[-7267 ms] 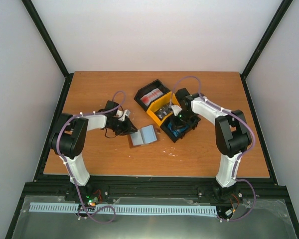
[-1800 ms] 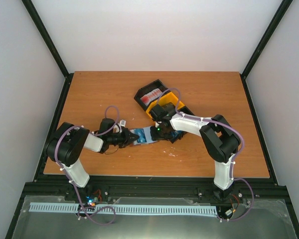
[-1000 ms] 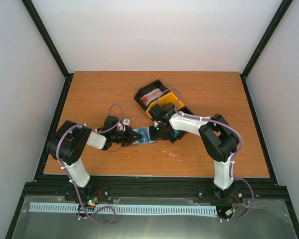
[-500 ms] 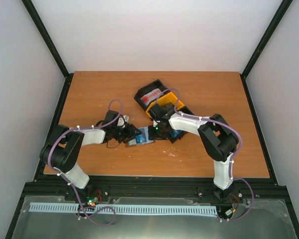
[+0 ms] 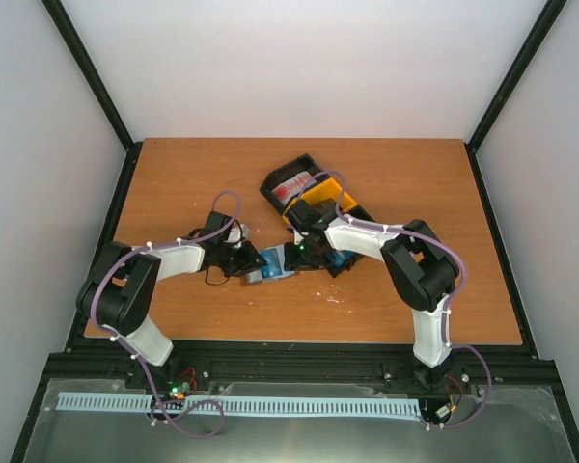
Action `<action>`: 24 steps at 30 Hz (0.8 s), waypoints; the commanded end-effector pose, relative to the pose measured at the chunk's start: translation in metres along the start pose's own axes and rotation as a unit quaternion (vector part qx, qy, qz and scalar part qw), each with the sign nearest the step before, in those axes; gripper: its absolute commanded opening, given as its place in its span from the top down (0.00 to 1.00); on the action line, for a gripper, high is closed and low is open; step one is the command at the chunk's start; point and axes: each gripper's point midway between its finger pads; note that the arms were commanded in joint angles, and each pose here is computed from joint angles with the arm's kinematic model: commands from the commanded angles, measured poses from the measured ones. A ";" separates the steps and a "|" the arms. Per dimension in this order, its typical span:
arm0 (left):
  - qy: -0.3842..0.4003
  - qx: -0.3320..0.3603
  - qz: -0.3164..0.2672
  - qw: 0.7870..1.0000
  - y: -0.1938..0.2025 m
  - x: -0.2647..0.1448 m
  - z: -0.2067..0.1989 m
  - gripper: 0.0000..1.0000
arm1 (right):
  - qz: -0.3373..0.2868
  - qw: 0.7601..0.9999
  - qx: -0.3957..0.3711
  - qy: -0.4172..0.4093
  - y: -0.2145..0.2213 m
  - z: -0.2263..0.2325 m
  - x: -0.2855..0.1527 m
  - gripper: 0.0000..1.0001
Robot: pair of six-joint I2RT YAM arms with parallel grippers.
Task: Put the credit cards into the card holder
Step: Insert the credit card into the card holder.
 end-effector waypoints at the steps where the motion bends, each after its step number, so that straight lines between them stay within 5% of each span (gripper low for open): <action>1: 0.018 0.047 -0.006 0.999 -0.010 -0.005 -0.016 0.76 | 0.036 0.999 -0.001 0.031 0.018 -0.017 0.023 0.61; 16: 0.069 0.081 0.008 0.994 -0.012 0.008 -0.046 0.73 | 0.034 0.999 0.002 0.032 0.016 -0.018 0.025 0.62; 24: 0.027 0.071 0.010 0.997 -0.014 0.016 -0.037 0.73 | 0.005 0.999 0.004 0.040 0.008 -0.018 0.014 0.62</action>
Point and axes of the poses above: each gripper's point midway between its finger pads, its own x axis out along the fingers, its own z axis along the line the jaws close on, y = z × x, and after that the axes turned 13 degrees about x, right-handed
